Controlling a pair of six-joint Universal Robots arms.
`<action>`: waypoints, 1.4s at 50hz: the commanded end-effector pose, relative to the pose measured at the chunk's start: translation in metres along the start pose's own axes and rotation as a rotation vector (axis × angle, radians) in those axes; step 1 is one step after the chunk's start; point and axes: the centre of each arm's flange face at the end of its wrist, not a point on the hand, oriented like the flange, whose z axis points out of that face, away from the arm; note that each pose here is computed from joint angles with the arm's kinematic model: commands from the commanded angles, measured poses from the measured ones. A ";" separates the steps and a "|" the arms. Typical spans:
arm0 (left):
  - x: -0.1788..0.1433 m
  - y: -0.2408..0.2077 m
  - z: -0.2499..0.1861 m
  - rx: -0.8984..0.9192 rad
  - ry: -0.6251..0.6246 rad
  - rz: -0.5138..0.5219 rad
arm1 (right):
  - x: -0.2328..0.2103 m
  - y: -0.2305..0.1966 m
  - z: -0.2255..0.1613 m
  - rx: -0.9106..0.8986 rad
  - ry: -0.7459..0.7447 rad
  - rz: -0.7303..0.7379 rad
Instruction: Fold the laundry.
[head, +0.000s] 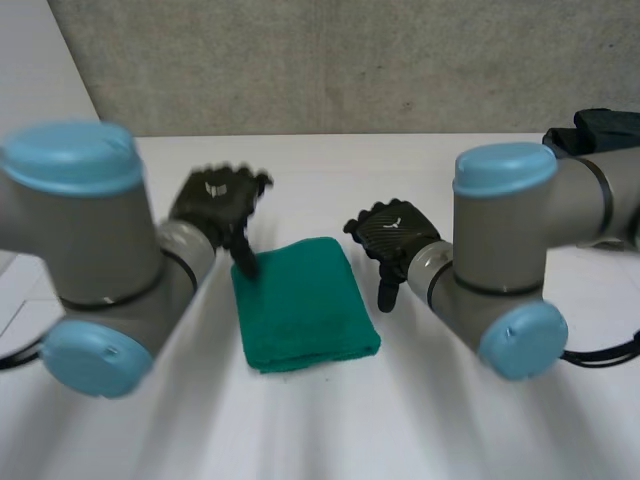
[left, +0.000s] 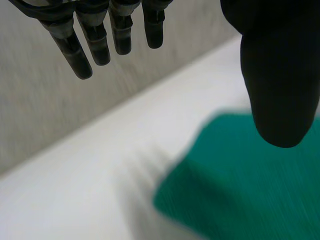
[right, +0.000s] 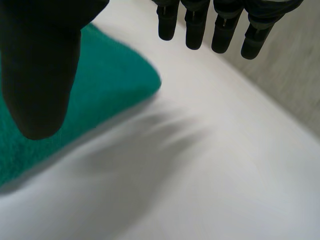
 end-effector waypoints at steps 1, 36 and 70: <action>-0.003 -0.056 -0.013 0.211 0.223 -0.001 | -0.042 0.012 -0.036 0.121 -0.036 -0.133; 0.026 -0.066 -0.038 0.284 0.614 0.004 | -0.091 0.060 0.019 0.255 -0.056 -0.164; 0.009 -0.103 -0.047 0.393 0.583 -0.077 | 0.269 -0.080 -0.003 0.762 0.719 -0.021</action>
